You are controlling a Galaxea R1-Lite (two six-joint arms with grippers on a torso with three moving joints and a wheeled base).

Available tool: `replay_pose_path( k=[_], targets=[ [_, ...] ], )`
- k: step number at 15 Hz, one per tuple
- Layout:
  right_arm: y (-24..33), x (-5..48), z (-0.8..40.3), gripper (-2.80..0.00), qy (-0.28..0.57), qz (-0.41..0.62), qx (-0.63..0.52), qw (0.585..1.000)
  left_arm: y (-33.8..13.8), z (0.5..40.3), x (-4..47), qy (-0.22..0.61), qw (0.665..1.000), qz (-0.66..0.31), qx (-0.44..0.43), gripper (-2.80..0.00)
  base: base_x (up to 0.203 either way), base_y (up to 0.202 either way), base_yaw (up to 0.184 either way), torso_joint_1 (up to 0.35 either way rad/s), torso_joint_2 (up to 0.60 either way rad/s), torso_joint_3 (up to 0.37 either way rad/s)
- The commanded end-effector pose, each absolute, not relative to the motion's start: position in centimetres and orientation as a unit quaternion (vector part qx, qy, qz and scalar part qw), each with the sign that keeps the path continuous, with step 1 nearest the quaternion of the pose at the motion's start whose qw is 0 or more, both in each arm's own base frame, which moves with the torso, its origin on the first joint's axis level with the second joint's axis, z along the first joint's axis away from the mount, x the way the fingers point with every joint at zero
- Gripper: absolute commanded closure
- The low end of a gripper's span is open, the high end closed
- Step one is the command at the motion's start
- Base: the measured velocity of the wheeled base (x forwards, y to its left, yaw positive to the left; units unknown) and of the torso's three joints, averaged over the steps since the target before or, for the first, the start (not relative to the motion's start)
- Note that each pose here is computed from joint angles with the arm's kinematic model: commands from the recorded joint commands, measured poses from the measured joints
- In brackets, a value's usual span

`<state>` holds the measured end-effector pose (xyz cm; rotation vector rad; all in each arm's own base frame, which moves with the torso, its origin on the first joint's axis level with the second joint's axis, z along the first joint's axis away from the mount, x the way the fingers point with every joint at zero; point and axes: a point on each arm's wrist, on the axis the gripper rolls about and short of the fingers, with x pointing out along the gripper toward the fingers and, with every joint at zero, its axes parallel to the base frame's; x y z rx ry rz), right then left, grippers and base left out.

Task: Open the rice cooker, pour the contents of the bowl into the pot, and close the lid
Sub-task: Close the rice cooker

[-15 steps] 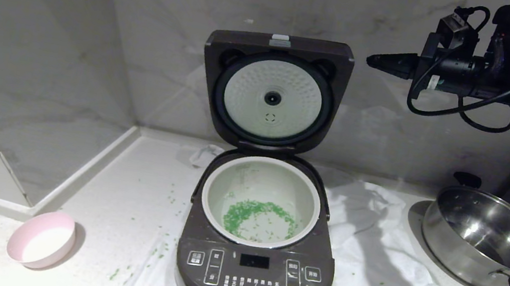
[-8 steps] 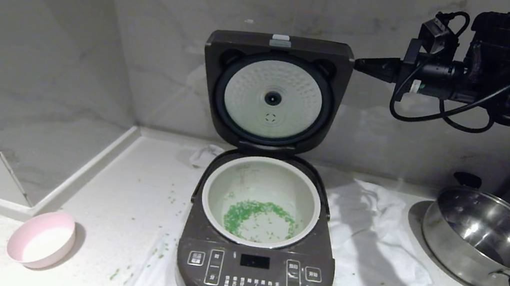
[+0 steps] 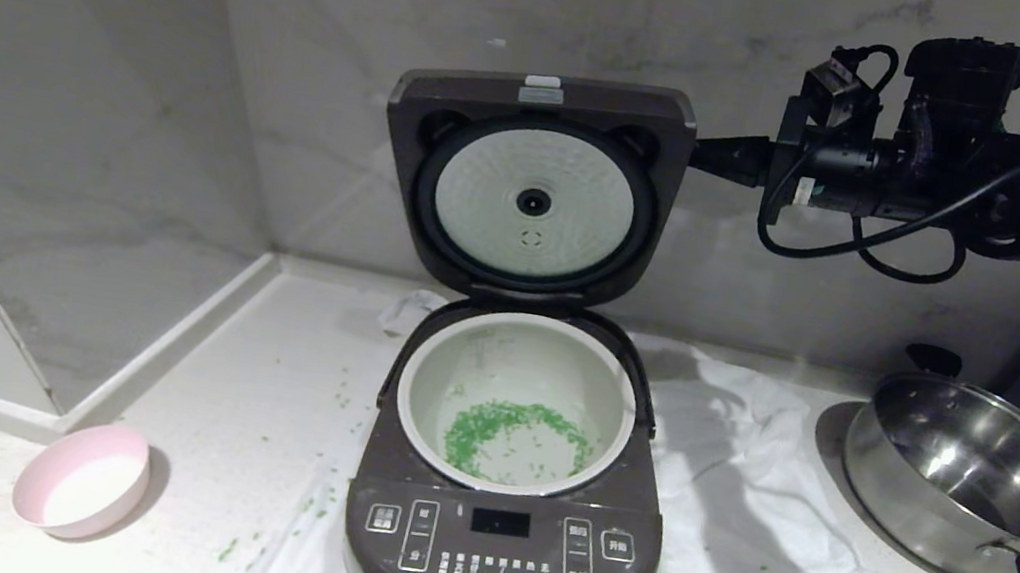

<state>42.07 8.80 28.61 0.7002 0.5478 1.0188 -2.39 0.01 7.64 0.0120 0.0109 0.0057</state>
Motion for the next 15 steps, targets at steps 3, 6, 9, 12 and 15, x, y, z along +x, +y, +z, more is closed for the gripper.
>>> replay_pose_path(
  k=[3,6,9,12,15],
  targets=[
    [9.7,40.2,27.5,0.0,0.291,0.472,0.333,0.763,0.0,7.6,-2.4,0.005,1.0,0.003,0.006,0.0,0.0,0.0,0.0,0.0,0.0,0.0],
    [10.5,38.6,26.6,0.0,0.316,0.473,0.335,0.751,0.0,7.6,-2.4,0.005,1.0,0.003,0.006,0.0,0.0,0.0,0.0,0.0,0.0,0.0],
    [10.7,36.9,26.2,0.0,0.327,0.477,0.326,0.748,0.0,7.6,-2.4,0.005,1.0,0.004,0.006,0.0,0.0,0.0,0.0,0.0,0.0,0.0],
    [9.2,36.6,26.8,0.0,0.309,0.469,0.322,0.762,0.0,7.6,-2.4,0.005,1.0,0.003,0.006,0.0,0.0,0.0,0.0,0.0,0.0,0.0],
    [8.2,33.5,30.2,0.0,0.264,0.481,0.305,0.779,0.0,7.6,-2.4,0.005,1.0,0.003,0.006,0.0,0.0,0.0,0.0,0.0,0.0,0.0]
  ],
)
